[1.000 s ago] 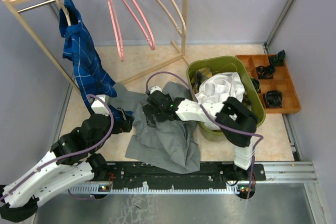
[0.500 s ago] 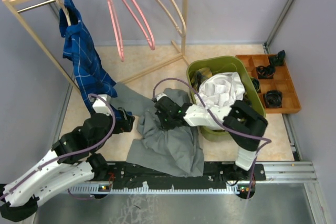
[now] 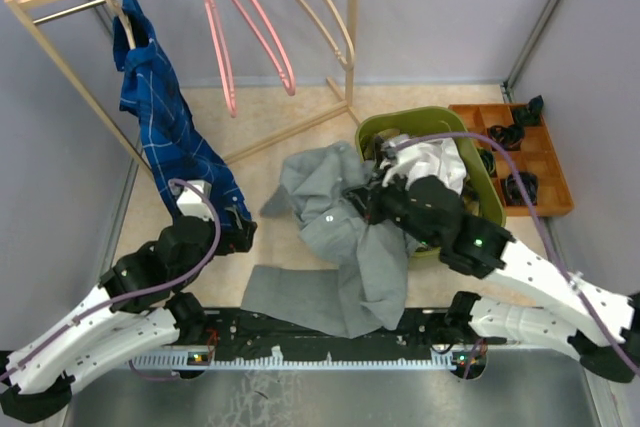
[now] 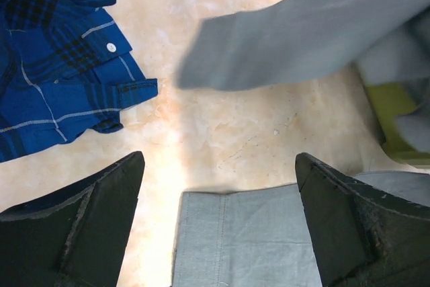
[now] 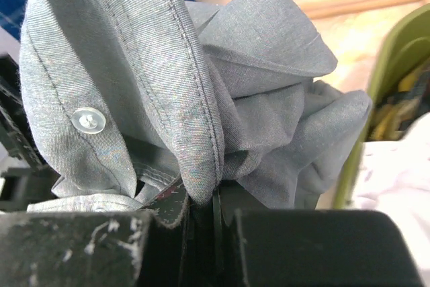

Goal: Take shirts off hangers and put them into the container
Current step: Pick up the shirt from the center of the board.

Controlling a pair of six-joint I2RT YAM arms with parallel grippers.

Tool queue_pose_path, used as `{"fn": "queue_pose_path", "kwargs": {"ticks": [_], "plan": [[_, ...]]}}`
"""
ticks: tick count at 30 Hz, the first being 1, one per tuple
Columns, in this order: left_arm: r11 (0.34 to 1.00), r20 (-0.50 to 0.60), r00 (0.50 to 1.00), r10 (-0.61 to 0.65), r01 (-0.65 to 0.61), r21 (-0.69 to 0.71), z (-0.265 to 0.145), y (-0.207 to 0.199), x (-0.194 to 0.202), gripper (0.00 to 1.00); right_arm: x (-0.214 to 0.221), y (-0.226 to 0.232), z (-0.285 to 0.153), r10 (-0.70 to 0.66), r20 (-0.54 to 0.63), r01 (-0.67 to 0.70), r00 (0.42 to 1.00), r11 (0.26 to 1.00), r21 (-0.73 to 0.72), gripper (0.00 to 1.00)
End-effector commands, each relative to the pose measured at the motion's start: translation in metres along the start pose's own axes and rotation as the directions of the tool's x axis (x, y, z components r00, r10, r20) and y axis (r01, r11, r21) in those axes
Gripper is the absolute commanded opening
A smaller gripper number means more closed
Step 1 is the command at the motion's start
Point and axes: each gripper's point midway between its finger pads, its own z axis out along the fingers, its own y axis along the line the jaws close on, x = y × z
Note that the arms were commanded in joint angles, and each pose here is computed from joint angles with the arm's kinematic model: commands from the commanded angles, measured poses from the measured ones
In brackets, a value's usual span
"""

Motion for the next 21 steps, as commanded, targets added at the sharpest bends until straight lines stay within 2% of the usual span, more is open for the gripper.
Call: {"fn": "queue_pose_path", "kwargs": {"ticks": [1,8,11,16,21], "plan": [[1.0,0.043,0.999,0.017,-0.018,0.008,0.0,0.001,-0.007,0.99,-0.045,-0.025,-0.041,0.0,0.175,-0.02,0.985,0.993,0.114,0.0],[0.997,0.09,0.994,0.07,-0.072,0.02,0.004,-0.002,-0.015,0.99,-0.075,-0.024,-0.078,0.025,0.241,-0.049,0.97,0.994,0.093,0.0],[0.997,0.081,0.994,0.068,-0.071,0.042,0.004,-0.005,-0.012,0.99,-0.078,-0.019,-0.083,0.04,0.242,-0.057,0.97,0.996,0.064,0.0],[0.972,0.095,0.987,0.132,-0.148,0.184,0.0,-0.026,-0.009,0.99,-0.072,-0.017,-0.084,0.051,0.21,-0.063,0.976,0.997,0.05,0.0],[0.969,0.131,0.979,0.155,-0.177,0.174,-0.004,-0.025,-0.021,0.99,-0.074,-0.011,-0.085,0.06,0.204,-0.066,0.977,0.998,0.02,0.0]]}}
